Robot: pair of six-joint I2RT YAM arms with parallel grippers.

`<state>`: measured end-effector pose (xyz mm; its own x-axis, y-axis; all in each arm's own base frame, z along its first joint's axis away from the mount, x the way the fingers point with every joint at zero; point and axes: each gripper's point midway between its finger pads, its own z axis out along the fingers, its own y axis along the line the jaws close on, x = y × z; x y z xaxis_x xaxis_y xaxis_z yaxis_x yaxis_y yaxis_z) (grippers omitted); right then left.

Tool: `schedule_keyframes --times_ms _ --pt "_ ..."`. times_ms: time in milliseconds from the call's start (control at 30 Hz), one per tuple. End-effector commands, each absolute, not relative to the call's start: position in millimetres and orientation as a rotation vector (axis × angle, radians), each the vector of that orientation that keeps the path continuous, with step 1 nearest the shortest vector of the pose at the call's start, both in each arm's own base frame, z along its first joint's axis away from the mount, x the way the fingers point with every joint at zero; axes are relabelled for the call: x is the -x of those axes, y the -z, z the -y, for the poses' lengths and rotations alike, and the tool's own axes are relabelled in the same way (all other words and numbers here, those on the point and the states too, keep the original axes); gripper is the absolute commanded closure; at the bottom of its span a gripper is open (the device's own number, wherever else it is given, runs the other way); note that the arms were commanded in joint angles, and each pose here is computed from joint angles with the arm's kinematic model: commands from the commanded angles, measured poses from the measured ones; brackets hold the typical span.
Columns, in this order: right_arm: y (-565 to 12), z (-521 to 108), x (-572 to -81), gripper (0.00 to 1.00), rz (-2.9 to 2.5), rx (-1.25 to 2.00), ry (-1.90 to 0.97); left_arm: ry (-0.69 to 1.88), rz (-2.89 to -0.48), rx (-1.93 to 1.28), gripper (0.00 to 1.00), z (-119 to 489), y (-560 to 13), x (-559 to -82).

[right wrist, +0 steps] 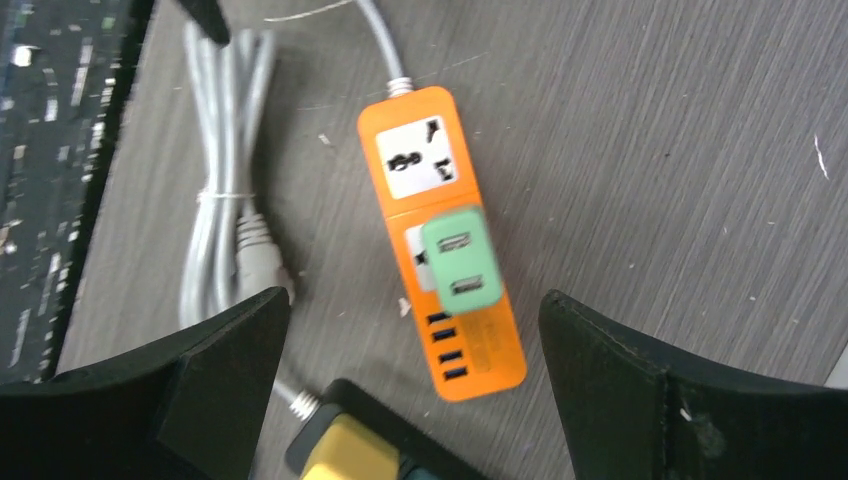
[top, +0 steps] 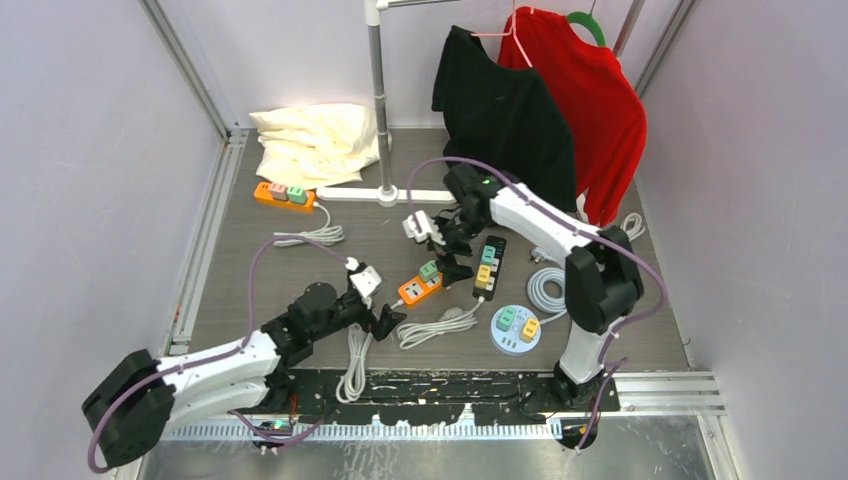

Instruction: Pull the plug off the socket

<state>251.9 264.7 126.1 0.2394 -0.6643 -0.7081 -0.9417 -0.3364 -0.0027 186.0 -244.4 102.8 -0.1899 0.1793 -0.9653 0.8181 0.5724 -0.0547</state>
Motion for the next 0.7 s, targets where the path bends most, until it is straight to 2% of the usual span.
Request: schedule_keyframes --times_ms 0,67,300,467,667 --pt "-121.3 -286.0 -288.6 0.01 -1.572 2.029 -0.685 0.671 -1.541 -0.841 0.12 263.4 -133.6 -212.1" --pt "-112.5 -289.2 -291.5 0.01 -1.581 2.036 -0.685 0.675 -1.547 -0.861 0.17 270.8 -125.1 -216.3" --pt "-88.8 -295.1 -278.5 0.03 -1.550 2.092 -0.709 0.708 -1.547 -0.870 0.21 288.3 -106.6 -226.2" --pt "-77.8 -300.7 -280.3 0.21 -1.549 2.084 -0.680 0.714 -1.554 -0.873 0.24 292.1 -97.0 -231.3" --pt "-78.8 -297.3 -271.8 0.51 -1.512 2.093 -0.681 0.735 -1.585 -0.881 0.25 290.3 -83.5 -238.7"
